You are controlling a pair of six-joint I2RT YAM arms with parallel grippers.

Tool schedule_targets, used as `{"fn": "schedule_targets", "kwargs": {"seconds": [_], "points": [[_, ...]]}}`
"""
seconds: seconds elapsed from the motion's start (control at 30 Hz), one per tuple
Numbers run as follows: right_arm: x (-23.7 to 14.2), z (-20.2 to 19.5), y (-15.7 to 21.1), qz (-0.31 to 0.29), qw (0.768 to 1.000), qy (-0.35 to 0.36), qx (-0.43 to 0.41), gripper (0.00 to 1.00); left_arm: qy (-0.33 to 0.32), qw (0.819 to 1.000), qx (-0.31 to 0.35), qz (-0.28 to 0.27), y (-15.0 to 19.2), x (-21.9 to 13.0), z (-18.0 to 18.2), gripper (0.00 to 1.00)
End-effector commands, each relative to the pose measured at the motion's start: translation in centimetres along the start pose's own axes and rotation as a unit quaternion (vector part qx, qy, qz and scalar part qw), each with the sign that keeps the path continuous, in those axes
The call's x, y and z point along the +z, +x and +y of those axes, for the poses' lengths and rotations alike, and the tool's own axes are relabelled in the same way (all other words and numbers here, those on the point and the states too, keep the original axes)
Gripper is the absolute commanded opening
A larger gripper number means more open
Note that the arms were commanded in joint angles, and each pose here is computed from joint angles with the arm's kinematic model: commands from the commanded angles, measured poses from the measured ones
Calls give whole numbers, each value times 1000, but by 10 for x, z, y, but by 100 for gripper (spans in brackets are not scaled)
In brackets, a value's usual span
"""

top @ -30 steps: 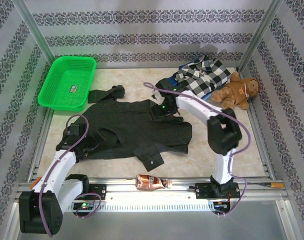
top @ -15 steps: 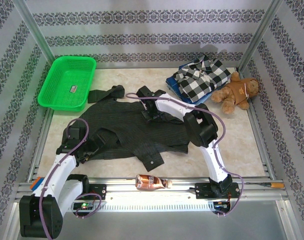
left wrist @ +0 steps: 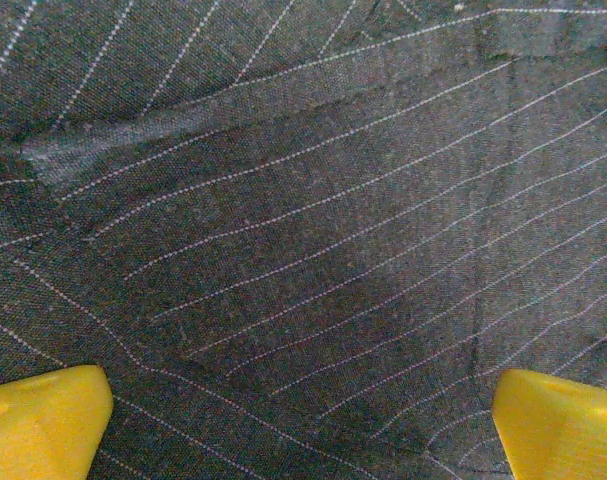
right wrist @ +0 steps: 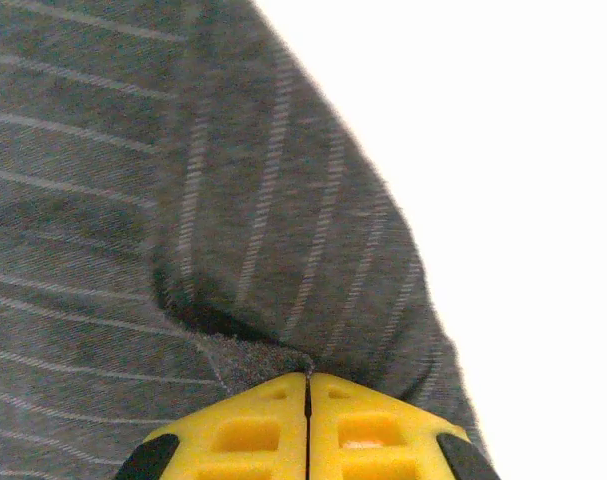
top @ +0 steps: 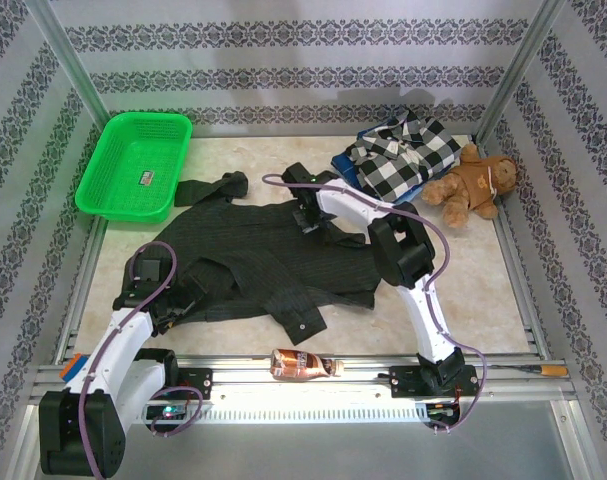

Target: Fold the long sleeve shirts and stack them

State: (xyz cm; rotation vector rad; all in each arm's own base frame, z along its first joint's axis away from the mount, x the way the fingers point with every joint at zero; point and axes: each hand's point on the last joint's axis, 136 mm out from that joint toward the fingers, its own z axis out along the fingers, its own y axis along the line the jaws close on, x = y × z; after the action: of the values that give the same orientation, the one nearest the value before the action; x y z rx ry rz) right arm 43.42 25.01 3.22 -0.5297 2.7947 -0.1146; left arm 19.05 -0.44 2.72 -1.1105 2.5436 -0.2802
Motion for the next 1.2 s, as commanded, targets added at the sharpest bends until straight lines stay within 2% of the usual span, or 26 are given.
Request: {"fn": "schedule_targets", "kwargs": {"seconds": [0.0, 0.23, 0.5, 0.53, 0.57, 0.6, 0.63, 0.73, 0.87, 0.97, 1.07, 1.17], "points": [[-35, -22, -26, -42, 999, 9, 27, 3, -56, 998, -12, 20, 13, 4, 25, 99], [-46, -64, -61, -70, 996, 43, 42, 0, -62, 998, -14, 18, 12, 4, 28, 99], [-52, -107, -107, -112, 985, 129, 0, 0, -66, 998, -13, 19, 12, 4, 28, 99], [-47, -110, -109, -111, 985, 135, -2, 3, -65, 998, -12, 18, 12, 4, 28, 99], [-44, -112, -110, -111, 984, 137, 3, 12, -63, 998, -8, 18, 11, 3, 27, 100], [-41, -114, -109, -110, 985, 133, 12, 30, -55, 998, -3, 17, 10, 2, 23, 100], [-38, -115, -107, -106, 986, 127, 20, 42, -40, 999, 2, 17, 9, 0, 16, 100], [-42, -113, -103, -96, 989, 109, 35, 59, -1, 1000, 4, 10, 2, -12, -2, 100], [-79, -114, -92, -100, 990, 59, 81, 67, 39, 999, 18, -18, -18, -47, -33, 100], [-112, -113, -69, -106, 987, 2, 121, 76, 69, 995, 56, -53, -33, -85, -63, 100], [-138, -117, -30, -104, 980, -48, 163, 88, 104, 981, 135, -90, -40, -122, -110, 100], [-157, -130, 19, -107, 965, -94, 218, 96, 146, 951, 254, -95, -23, -144, -175, 100]]}}
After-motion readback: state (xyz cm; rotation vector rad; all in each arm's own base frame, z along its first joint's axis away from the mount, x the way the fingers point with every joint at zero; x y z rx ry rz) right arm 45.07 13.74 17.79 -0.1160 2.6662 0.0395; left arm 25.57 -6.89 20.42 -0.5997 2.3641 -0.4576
